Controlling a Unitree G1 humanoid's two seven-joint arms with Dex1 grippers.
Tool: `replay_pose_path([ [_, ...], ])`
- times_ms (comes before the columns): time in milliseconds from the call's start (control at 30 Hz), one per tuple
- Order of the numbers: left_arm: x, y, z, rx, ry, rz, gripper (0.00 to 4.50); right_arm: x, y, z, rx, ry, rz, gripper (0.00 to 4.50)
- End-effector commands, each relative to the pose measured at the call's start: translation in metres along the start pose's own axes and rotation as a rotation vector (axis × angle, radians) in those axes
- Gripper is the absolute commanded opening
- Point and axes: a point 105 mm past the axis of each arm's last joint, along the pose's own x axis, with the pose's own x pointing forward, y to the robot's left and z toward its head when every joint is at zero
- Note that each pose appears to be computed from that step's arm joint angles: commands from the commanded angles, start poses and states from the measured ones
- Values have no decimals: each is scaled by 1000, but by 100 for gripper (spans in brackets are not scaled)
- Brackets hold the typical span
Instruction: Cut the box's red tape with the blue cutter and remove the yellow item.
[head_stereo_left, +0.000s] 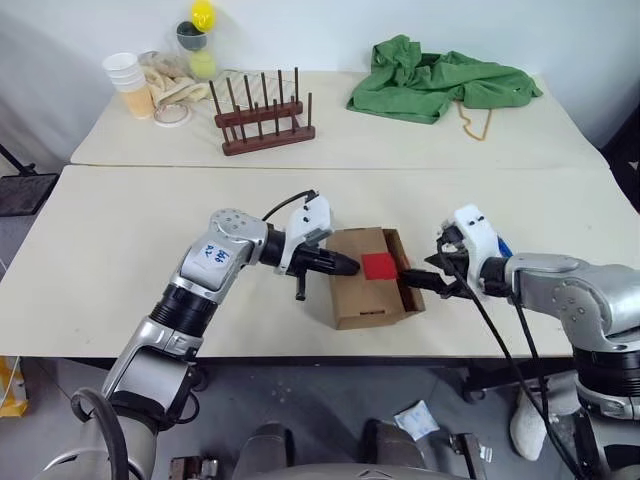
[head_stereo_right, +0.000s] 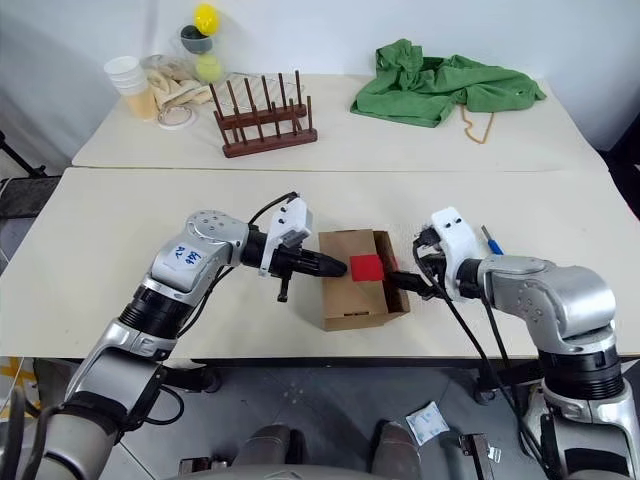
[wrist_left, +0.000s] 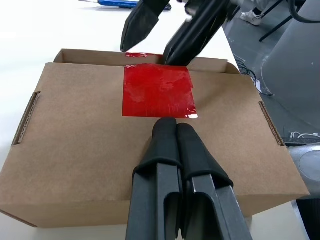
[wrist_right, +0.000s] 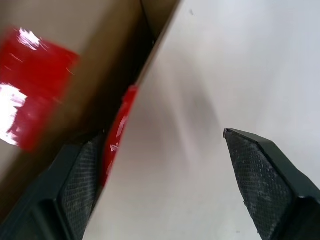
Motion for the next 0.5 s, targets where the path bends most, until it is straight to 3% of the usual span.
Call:
replay_pose_path([
  [33,1,-2,-4,3,12,4,0,-4,-4,2,-79,-11,-43,395],
  [367,-1,-2,-5,1,13,8,0,10,1,-11,-304,-21,-54,395],
  [500,-2,-2,-5,1,15,8,0,10,1,-8,-277,-52,-52,395],
])
